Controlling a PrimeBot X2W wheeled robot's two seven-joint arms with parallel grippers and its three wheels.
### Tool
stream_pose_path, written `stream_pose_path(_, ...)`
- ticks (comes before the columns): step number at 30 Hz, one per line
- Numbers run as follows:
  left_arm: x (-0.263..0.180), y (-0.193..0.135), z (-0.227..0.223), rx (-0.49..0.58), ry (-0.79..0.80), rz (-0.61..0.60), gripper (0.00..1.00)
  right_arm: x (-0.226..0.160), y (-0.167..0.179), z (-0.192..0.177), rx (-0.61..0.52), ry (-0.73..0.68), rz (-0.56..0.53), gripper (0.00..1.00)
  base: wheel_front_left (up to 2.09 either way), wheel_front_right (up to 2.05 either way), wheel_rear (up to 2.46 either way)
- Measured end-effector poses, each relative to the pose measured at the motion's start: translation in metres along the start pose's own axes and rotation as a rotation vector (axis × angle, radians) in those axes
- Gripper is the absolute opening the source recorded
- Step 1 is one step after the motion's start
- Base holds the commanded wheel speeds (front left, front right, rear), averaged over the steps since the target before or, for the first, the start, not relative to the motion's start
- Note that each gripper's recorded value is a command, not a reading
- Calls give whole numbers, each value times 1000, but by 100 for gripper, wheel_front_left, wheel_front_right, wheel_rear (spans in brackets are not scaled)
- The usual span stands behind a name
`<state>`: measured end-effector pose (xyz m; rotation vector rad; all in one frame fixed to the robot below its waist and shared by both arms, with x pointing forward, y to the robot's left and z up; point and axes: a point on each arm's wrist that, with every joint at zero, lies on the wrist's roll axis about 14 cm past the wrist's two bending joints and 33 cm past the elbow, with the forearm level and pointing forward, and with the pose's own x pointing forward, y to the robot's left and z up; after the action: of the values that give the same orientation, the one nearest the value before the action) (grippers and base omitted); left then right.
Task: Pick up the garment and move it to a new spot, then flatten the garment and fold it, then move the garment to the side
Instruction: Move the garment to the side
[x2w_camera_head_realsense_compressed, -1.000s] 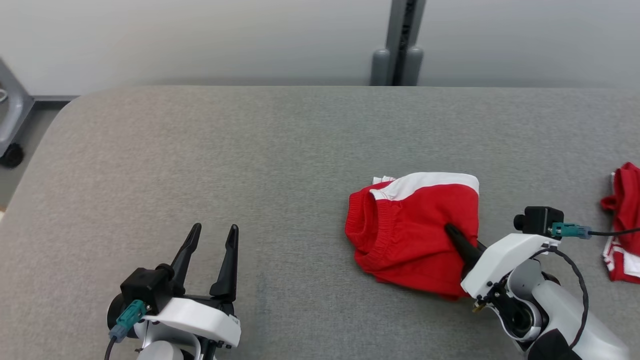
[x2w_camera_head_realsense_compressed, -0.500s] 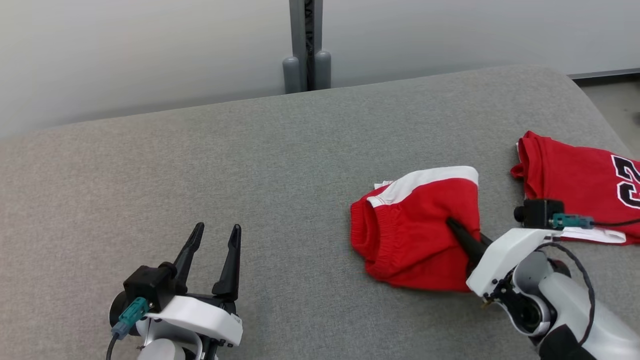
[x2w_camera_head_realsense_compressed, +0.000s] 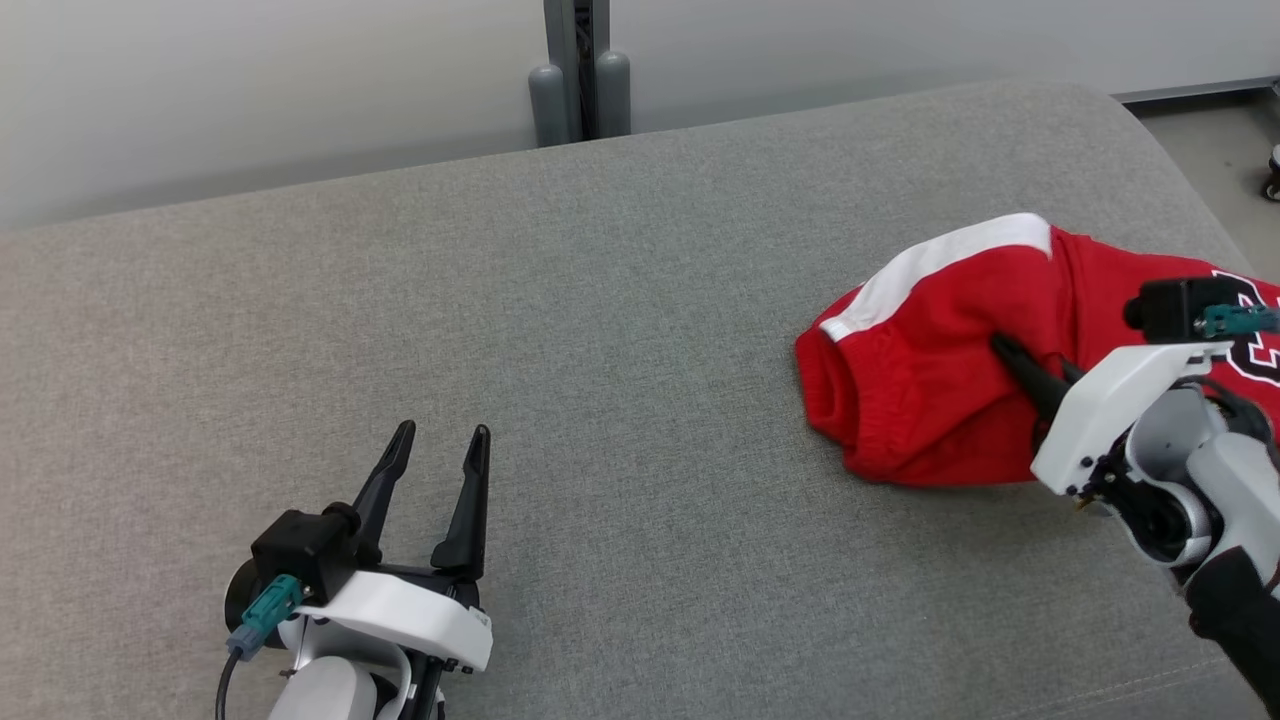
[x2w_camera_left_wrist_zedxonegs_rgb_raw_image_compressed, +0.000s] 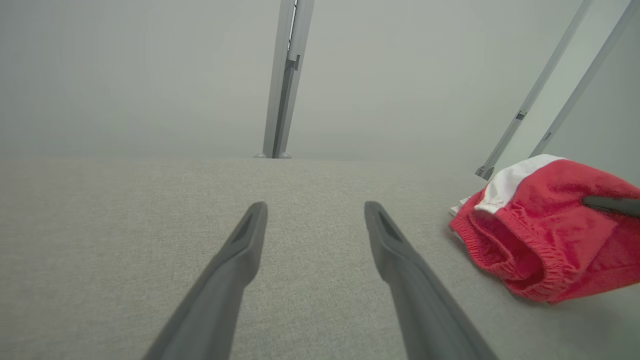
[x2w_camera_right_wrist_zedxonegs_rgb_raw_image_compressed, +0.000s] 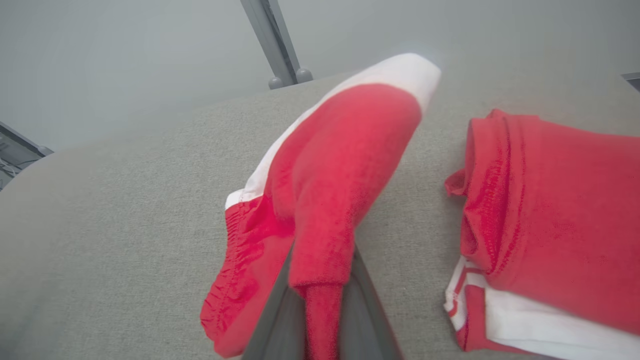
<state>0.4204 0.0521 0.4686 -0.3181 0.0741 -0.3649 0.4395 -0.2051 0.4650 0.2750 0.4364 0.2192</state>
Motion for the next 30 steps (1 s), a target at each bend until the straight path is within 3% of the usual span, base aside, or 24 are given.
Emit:
stream_pose_path(23, 41, -8, -34, -38, 67, -60, 100, -5, -116, 33, -245, 111, -278, 1, 0, 0, 0)
stream_pose_path(24, 41, -7, -36, -40, 71, -59, 100, -4, -119, 33, -258, 113, -286, 18, 0, 0, 0)
stream_pose_path(27, 41, -4, -37, -39, 75, -53, 100, 0, -124, 29, -283, 123, -306, 34, 0, 0, 0)
stream_pose_path(29, 43, -3, -35, -36, 68, -52, 100, 2, -130, 23, -312, 143, -328, 54, 0, 0, 0)
stream_pose_path(30, 42, -1, -35, -35, 68, -50, 100, 1, -136, 22, -323, 143, -346, 90, 0, 0, 0)
